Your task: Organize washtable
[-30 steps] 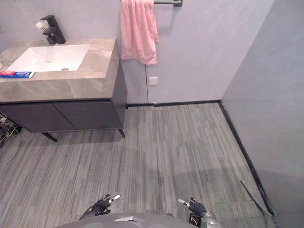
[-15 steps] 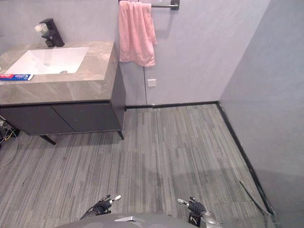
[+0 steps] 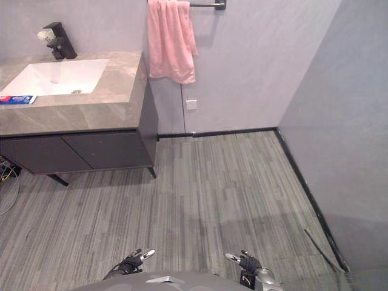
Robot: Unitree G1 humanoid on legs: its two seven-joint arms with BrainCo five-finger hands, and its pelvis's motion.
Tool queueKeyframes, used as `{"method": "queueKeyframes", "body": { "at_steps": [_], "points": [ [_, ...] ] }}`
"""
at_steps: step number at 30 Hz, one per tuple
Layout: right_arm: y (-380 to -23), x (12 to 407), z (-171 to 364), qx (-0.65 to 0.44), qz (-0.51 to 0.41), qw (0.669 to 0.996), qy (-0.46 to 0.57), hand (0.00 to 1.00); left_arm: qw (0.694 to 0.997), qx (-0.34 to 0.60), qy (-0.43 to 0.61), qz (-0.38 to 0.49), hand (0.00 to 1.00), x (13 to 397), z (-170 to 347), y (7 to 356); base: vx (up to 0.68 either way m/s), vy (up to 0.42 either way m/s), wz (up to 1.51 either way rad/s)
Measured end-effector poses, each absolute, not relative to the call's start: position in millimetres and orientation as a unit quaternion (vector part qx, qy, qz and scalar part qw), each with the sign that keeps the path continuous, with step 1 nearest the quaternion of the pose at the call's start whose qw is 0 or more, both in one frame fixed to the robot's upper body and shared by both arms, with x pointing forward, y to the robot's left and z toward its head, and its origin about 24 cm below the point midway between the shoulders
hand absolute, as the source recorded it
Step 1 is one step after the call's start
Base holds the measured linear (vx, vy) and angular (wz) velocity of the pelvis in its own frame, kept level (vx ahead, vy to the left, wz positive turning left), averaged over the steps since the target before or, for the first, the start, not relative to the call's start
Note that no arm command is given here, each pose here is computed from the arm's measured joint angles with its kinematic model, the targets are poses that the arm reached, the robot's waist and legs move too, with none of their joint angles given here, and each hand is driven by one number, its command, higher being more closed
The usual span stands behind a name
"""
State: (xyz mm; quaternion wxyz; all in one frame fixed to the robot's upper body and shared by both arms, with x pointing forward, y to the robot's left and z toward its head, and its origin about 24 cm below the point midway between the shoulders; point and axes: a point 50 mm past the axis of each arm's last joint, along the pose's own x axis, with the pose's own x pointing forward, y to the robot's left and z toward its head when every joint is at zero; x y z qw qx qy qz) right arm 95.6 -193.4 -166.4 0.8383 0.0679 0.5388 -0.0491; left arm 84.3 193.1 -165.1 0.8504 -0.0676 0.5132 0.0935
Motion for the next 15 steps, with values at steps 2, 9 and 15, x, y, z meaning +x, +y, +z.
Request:
{"method": "queueKeyframes", "body": {
  "at_steps": [2,9,15],
  "points": [
    [-193.2,97.7,-165.9,0.067,-0.047,0.840,0.537,0.00,0.851,-0.068,0.513,0.093,0.00,84.5,-165.0,193.4,-0.01,0.005,-0.07],
    [-195.5,112.2,-161.9,0.100,-0.073,0.849,0.514,0.00,0.866,-0.049,0.491,0.078,0.00,105.0,-159.1,199.4,-0.03,0.039,0.06],
    [-198.3,137.0,-153.9,0.145,-0.105,0.862,0.474,0.00,0.866,-0.062,0.488,0.094,0.00,112.3,-157.9,200.4,0.01,-0.050,-0.25]
  ]
}}
